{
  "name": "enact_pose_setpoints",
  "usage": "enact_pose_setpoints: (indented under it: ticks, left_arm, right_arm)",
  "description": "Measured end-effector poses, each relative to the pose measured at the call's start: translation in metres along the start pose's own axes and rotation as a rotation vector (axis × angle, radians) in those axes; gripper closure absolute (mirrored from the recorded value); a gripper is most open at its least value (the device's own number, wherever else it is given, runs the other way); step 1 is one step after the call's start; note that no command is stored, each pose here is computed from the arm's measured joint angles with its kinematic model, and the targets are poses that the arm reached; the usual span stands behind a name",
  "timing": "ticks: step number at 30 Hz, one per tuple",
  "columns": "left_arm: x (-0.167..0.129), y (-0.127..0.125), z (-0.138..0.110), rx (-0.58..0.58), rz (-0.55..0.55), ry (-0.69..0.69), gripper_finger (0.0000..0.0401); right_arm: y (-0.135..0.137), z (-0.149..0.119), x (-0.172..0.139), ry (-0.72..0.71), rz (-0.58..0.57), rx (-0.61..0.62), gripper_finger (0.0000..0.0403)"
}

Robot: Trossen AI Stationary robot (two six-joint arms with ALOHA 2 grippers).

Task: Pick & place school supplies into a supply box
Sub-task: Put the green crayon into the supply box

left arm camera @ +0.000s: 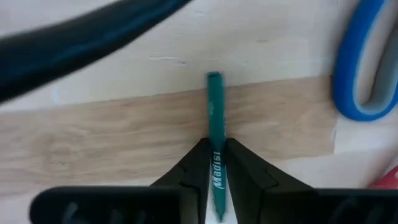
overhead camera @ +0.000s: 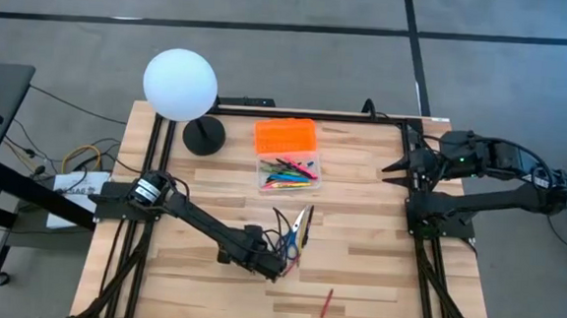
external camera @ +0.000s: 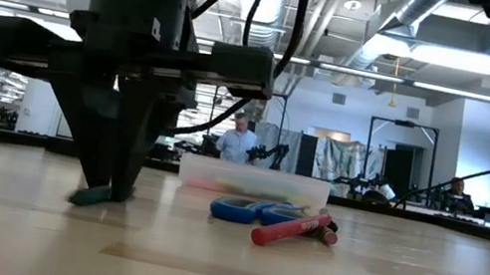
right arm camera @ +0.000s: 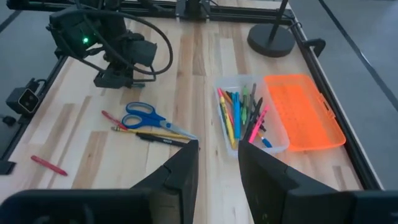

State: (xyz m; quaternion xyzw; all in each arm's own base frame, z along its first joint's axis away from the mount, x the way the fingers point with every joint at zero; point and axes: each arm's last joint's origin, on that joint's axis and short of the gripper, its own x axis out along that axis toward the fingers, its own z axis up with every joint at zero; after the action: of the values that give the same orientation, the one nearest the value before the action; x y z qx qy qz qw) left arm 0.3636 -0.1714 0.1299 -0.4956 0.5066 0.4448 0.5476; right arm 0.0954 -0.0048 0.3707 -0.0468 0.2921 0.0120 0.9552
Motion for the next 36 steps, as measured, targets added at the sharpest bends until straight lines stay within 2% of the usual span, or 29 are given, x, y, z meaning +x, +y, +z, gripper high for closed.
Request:
enact_pose_setpoints:
  ticks: [5,8,12,16,25,31,36]
  left_arm:
    - [0.000,0.003,0.003,0.227,0.044,0.003,0.0376]
    - [-0.001,0.004,0.009,0.424,0.076,0.038,0.0375]
    - [0.000,0.001,0.019,0.709,0.069,0.088,0.0365]
    - [0.001,-0.003,0.032,0.893,0.043,0.130,0.0362]
    - [0.002,-0.007,0.051,1.174,0.021,0.142,0.0361]
    - [0.002,-0.009,0.051,1.185,0.019,0.096,0.0360]
    - [0.002,-0.009,0.047,1.205,0.012,0.073,0.0360]
  right_arm:
    - [0.000,0.000,0.000,0.000,0.000,0.004,0.0296]
    - [0.000,0.000,0.000,0.001,0.000,0.005,0.0296]
    - [0.000,0.000,0.000,0.001,0.000,0.020,0.0296]
    - [0.000,0.000,0.000,0.000,0.001,0.032,0.0296]
    - [0.000,0.000,0.000,0.004,0.001,0.072,0.0296]
    - [0.000,-0.001,0.000,0.008,0.001,0.074,0.0296]
    - [-0.001,-0.001,0.000,0.012,-0.044,0.073,0.0296]
